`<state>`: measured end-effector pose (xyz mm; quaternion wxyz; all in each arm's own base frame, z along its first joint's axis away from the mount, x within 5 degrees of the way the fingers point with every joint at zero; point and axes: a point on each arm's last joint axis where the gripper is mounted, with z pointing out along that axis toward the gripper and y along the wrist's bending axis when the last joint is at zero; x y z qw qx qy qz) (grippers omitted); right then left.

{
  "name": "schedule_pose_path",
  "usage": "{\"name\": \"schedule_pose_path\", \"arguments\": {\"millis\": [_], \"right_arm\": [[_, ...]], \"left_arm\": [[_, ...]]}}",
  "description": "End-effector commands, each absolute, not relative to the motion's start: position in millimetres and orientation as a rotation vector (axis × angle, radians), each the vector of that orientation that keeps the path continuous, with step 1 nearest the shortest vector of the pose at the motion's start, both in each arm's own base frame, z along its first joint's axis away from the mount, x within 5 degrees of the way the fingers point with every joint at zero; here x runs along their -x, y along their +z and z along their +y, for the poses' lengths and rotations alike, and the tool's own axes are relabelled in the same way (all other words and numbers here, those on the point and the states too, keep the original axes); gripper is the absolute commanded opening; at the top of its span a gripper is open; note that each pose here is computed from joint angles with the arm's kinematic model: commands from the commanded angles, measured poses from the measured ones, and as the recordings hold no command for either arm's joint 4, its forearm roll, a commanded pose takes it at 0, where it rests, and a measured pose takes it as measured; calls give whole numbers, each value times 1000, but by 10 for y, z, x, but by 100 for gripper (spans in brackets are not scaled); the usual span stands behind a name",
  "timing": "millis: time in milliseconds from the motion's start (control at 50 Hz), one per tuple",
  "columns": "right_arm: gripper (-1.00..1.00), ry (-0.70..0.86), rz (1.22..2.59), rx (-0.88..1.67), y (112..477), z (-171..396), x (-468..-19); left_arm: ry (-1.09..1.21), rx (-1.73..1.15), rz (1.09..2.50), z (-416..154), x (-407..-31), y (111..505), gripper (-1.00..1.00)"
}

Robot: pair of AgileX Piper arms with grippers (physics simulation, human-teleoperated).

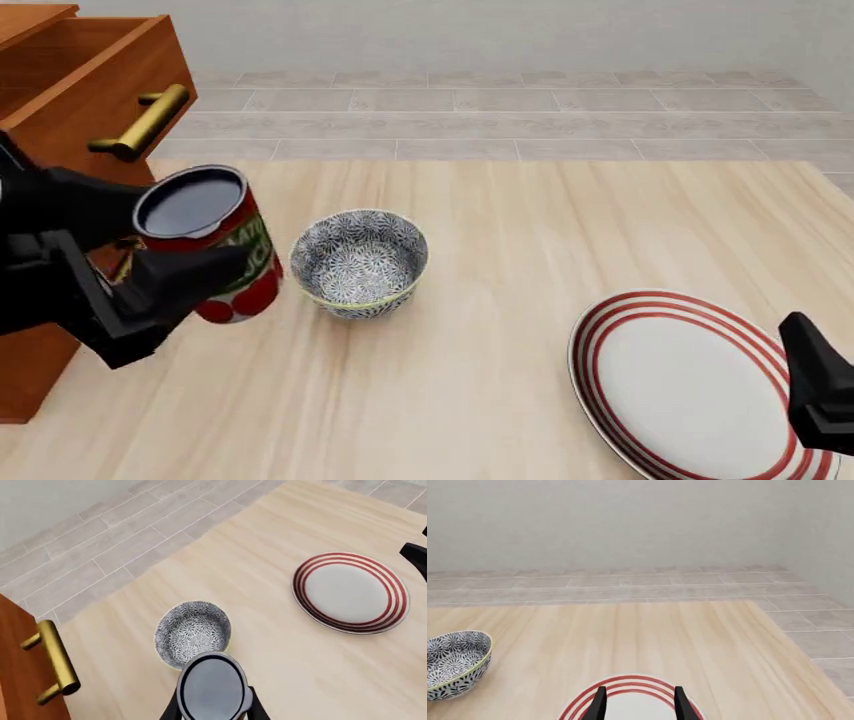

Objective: Put the ketchup in the top drawer of the cabinet.

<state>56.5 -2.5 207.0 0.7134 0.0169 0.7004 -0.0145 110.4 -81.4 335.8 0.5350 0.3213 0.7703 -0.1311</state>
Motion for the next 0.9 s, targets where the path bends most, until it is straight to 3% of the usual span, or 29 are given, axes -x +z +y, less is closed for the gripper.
{"name": "schedule_pose_path", "arguments": {"millis": [20, 400, 900], "right_arm": [[100, -25, 1556, -37, 2066, -23, -565], [100, -31, 1555, -45, 2067, -28, -565], [100, -24, 1561, -49, 2061, -26, -565]], "left_arm": [[-271, -710, 1793, -586, -897, 3793, -100], [-190, -639, 1729, -314, -589, 4483, -100], [-2, -513, 1688, -172, -565, 5126, -100]]}}
